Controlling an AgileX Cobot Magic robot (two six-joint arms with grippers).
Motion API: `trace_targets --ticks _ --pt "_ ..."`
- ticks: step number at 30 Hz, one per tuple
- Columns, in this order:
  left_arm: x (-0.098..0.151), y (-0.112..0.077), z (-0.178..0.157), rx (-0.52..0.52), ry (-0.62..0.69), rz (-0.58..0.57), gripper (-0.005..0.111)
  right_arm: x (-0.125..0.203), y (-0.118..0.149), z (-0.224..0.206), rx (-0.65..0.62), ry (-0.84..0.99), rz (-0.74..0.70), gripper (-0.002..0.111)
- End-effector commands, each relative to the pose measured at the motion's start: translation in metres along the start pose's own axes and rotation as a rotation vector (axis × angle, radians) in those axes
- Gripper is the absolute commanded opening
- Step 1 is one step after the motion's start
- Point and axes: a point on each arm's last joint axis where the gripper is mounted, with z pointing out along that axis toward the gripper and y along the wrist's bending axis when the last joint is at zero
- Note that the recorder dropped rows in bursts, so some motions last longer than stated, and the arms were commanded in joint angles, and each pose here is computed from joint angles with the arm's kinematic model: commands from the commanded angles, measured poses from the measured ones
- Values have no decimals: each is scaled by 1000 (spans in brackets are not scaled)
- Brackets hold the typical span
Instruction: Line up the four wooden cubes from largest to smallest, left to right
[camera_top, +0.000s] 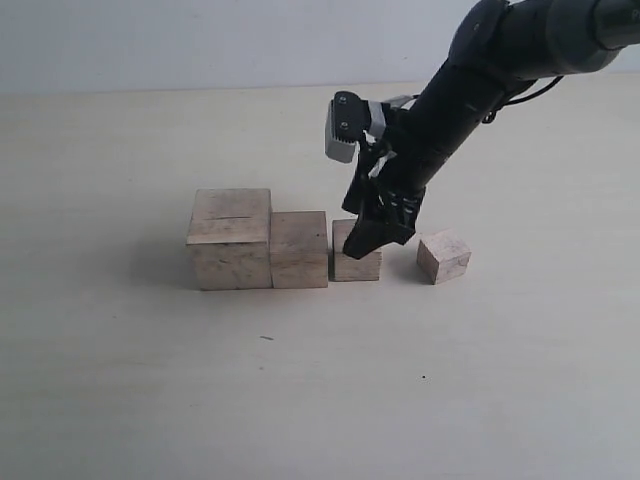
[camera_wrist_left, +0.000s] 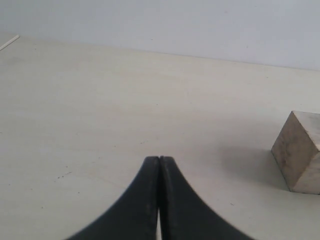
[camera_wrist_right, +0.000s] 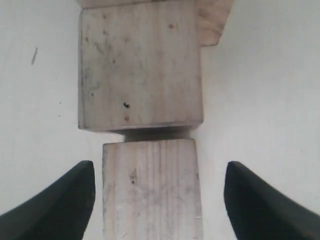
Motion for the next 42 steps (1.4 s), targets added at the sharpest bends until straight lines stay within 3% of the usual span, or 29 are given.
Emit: trace_targets --ticks 1,5,9,11,15,20,42 --pt "0 0 0 7 -13 -4 0 -14 7 -24 43 -36 11 69" --pt "0 0 0 7 -13 -4 0 -22 12 -42 81 -45 80 69" --pt "0 0 0 7 -13 -4 0 -12 13 -53 149 82 303 62" --pt "0 0 0 7 -13 -4 0 -6 12 -54 183 138 422 55" --pt "0 0 0 7 -13 -4 0 4 9 -47 226 194 731 28" --pt "0 0 0 7 -13 -4 0 7 9 -38 186 199 808 0" --pt "0 0 0 7 -13 -4 0 23 -1 5 98 219 907 0"
